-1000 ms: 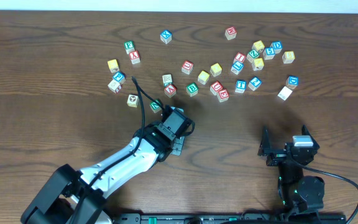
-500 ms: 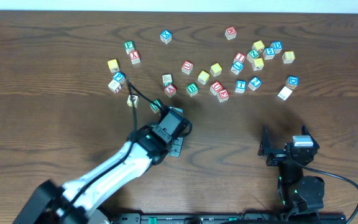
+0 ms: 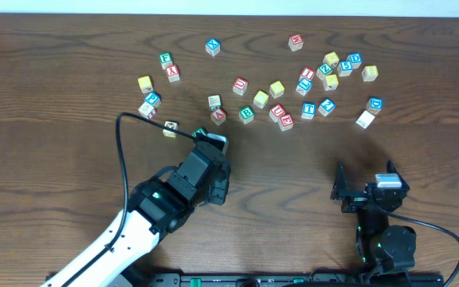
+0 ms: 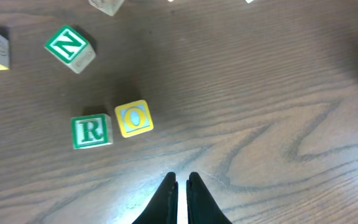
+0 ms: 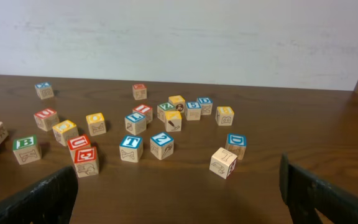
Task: Spell out ROBOT
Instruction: 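Raise the left gripper and reach back toward the green B block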
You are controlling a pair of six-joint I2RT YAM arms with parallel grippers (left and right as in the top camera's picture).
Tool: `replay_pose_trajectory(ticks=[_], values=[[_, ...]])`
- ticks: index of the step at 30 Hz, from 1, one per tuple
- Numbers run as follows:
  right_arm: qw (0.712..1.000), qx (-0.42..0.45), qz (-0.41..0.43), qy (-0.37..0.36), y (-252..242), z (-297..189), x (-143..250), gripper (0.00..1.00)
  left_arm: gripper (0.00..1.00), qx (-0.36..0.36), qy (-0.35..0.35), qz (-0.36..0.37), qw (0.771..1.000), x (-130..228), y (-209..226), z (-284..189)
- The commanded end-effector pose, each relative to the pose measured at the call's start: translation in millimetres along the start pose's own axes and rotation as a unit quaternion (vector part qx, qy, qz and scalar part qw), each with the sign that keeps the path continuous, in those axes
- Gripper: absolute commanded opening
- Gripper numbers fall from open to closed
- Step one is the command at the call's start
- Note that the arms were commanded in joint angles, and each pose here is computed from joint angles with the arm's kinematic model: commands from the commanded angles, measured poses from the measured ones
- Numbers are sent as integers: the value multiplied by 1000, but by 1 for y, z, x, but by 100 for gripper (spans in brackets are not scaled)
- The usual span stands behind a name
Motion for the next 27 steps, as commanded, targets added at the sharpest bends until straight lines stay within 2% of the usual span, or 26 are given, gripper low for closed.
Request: replay_pose_trajectory(ticks=[1,11,16,23,27], values=[[1000,3,5,2,-2,0,1,99,8,1,-21,8,1000,-18,3,-15],[1000,3,5,2,-2,0,1,99,7,-13,-30,-3,999,-40,15,-31],[1000,3,5,2,-2,0,1,99,7,-46,-5,-18,999,-57,23,-29],[1000,3,5,2,-2,0,1,99,7,-52,6,-16,999,-125,15,-19],[1000,3,5,3,-2,0,1,99,7,-41,-10,-8,999,-143,10,-14]])
Point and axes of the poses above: each gripper's point midway between its finger pads, its own z axis out along the fingers, its own y axis along the line the jaws close on, x = y × z, the point moved 4 cm from there along -z, back along the fingers, and after that the axes turned 13 degrees about z, right-handed, at the moved point
